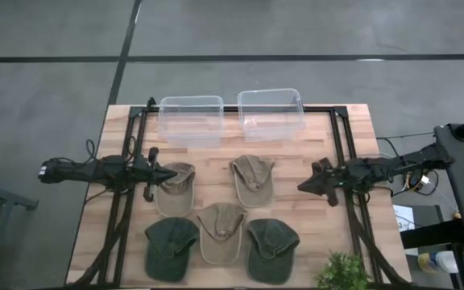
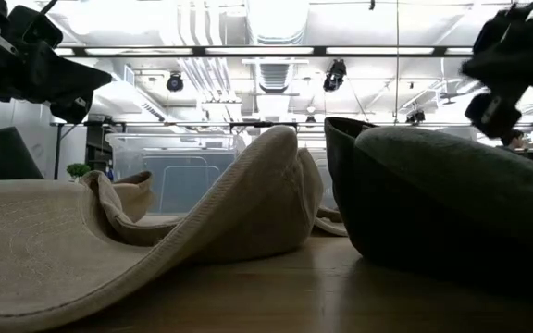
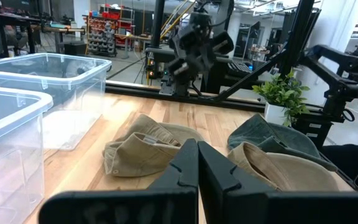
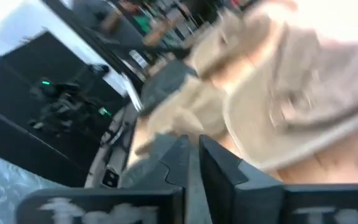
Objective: Pick & Place hat
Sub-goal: Put the top right brown cap into the right transparent bin
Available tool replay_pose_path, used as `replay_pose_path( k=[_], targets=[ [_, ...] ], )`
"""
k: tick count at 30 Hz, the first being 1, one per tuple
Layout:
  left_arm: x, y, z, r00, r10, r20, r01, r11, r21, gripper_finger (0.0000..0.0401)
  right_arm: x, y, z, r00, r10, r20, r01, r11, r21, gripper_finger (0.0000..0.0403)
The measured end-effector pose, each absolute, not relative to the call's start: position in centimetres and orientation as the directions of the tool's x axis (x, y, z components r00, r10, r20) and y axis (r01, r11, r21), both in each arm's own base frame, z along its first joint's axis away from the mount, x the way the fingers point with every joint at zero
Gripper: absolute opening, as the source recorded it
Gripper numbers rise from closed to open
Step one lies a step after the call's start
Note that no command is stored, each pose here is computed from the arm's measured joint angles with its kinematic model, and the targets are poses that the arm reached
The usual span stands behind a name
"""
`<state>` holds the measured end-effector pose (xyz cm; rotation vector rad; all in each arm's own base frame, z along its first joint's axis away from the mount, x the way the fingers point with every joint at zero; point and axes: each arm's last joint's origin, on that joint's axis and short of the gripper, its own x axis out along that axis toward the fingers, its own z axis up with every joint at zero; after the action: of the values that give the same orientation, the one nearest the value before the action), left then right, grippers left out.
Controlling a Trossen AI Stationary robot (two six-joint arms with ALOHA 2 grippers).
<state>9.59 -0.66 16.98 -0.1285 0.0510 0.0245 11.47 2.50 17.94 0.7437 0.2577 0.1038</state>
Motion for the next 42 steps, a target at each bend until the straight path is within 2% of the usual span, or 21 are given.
replay_pose_path(
  k=[8, 15, 19, 24, 33, 42],
  targets=[
    [9.6, -0.7, 17.0, 0.998, 0.022, -0.052, -0.028, 0.991, -0.128, 0.0000, 13.5, 2.9, 16.5, 0.907, 0.156, -0.392, 0.189, 0.680, 0.708, 0.0122],
    [9.6, -0.7, 17.0, 0.998, 0.022, -0.053, -0.028, 0.991, -0.127, 0.0000, 16.2, 3.2, 16.3, 0.875, 0.063, -0.479, 0.322, 0.663, 0.675, 0.0166],
    [9.6, -0.7, 17.0, 0.998, 0.022, -0.052, -0.028, 0.991, -0.127, 0.0000, 18.1, 3.3, 16.5, 0.848, -0.031, -0.529, 0.423, 0.641, 0.641, 0.0171],
    [9.6, -0.7, 17.0, 0.998, 0.022, -0.052, -0.028, 0.991, -0.127, 0.0000, 20.9, 3.3, 16.0, 0.796, -0.073, -0.601, 0.505, 0.628, 0.592, 0.0167],
    [9.6, -0.7, 17.0, 0.999, 0.022, -0.049, -0.028, 0.991, -0.128, 0.0000, 25.3, 3.4, 14.9, 0.702, -0.070, -0.709, 0.583, 0.629, 0.515, 0.0159],
    [9.6, -0.7, 17.0, 0.999, 0.022, -0.048, -0.028, 0.991, -0.128, 0.0000, 26.0, 3.4, 17.5, 0.581, -0.083, -0.810, 0.648, 0.648, 0.399, 0.0159]
  ],
)
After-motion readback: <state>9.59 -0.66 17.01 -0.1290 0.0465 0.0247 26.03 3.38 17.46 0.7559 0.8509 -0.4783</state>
